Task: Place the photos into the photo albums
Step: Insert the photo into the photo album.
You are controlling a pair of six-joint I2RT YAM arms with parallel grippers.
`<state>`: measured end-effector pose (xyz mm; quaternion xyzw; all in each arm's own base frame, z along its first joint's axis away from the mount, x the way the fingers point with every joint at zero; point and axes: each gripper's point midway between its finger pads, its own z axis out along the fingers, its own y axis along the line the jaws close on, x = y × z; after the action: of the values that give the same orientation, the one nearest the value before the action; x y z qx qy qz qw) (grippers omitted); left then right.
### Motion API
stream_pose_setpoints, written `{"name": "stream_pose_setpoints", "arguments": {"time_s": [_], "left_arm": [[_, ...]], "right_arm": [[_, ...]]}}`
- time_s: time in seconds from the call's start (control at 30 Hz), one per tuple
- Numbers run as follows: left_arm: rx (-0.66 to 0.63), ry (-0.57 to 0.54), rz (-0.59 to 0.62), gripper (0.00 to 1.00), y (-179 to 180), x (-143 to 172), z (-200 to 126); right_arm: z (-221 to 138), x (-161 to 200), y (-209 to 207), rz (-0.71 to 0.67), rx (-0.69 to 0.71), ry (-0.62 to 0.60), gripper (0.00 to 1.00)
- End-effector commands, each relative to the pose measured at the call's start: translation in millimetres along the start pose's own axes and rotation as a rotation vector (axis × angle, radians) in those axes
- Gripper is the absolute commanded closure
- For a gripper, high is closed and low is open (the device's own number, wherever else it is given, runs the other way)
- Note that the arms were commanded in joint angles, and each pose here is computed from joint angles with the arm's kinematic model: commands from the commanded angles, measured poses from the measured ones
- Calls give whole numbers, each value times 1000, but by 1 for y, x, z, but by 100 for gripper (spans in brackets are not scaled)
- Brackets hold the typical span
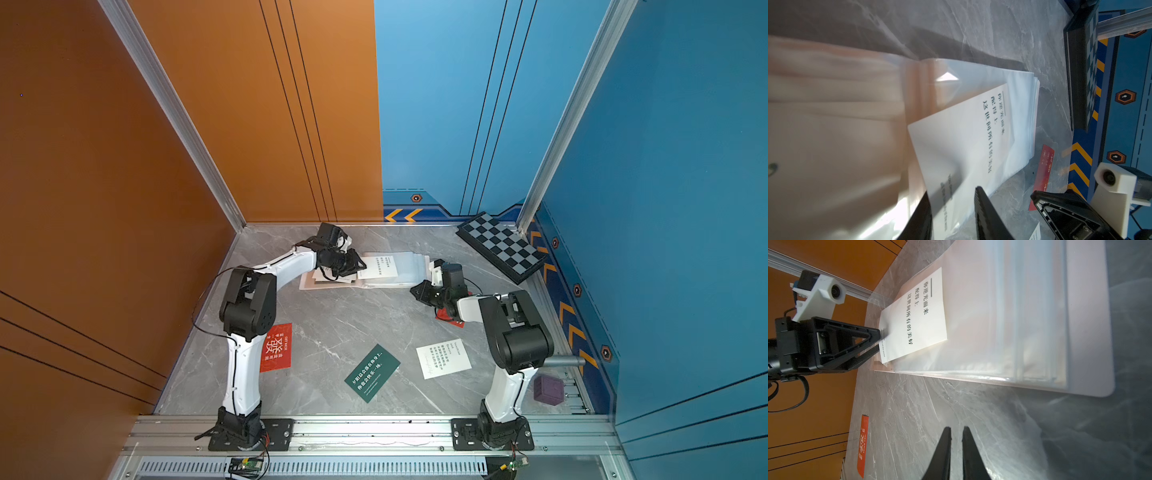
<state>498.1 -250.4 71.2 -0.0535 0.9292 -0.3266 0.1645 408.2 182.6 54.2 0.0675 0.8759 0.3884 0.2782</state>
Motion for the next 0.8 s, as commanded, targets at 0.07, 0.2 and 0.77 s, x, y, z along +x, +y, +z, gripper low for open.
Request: {"name": "stream_pose_setpoints", "arguments": {"time_s": [0.07,0.2,0.77], "left_arm": [[-22,14,24,63,-4,2,14],[-27,23,28,62,-8,5,20],[-142,54,87,53,-8,7,32]], "right_arm": [[4,0,2,2,-8,-3,86],[3,0,2,2,-6,-2,86],[4,1,2,4,-7,1,86]]}}
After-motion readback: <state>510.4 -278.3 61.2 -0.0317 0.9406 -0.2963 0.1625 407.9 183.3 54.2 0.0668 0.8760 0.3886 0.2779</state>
